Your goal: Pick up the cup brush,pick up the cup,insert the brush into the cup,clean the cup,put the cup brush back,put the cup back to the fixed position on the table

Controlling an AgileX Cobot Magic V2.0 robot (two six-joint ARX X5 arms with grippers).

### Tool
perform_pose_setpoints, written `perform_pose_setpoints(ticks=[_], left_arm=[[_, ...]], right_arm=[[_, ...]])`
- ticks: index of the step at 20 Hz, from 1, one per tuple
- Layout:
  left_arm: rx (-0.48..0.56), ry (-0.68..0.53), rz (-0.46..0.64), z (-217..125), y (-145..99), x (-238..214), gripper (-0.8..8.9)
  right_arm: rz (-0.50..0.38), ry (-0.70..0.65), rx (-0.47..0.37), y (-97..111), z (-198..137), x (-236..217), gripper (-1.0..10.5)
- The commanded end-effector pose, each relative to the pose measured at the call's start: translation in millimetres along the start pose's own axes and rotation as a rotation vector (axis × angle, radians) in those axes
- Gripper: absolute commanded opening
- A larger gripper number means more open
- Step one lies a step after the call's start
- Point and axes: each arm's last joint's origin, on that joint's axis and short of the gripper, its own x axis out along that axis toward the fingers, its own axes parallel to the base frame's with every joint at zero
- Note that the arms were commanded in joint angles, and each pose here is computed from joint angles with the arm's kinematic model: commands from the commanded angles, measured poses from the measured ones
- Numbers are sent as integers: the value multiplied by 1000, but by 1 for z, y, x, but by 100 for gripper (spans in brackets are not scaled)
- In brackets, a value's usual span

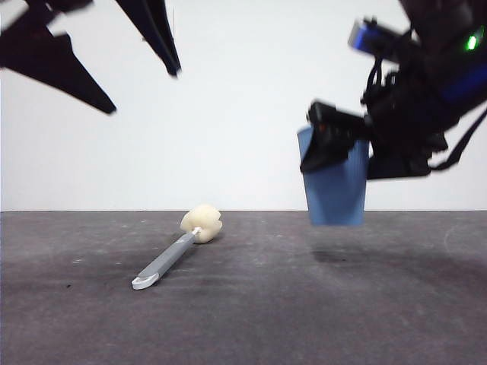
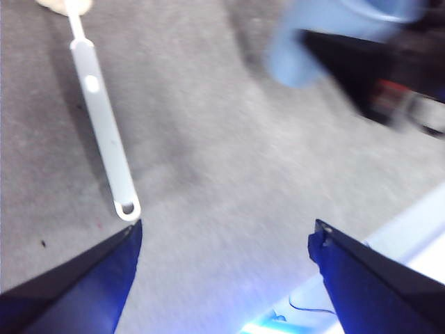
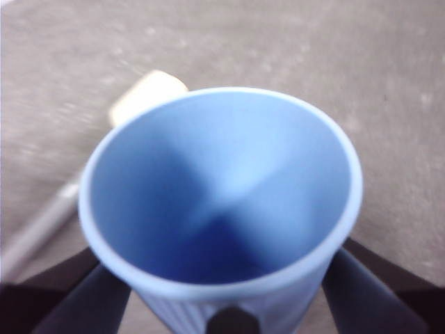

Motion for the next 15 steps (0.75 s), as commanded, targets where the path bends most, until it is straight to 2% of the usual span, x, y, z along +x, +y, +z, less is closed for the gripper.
perform_pose_setpoints(ticks=[1,11,13,15], left_arm=[[25,-10,-14,-6,-2,-11,409],[30,-31,-22,-10,-3,-24,409],[30,-32,-18,-10,-3,-24,409],[32,-33,-18,-10,-3,-24,409]], right_arm=[[4,6,-25,-8,-11,11,-12],[17,23,-97,-21,-34,35,-12],[16,29,-96,-21,-35,35,41],[17,63,-93,-20,-38,35,200]])
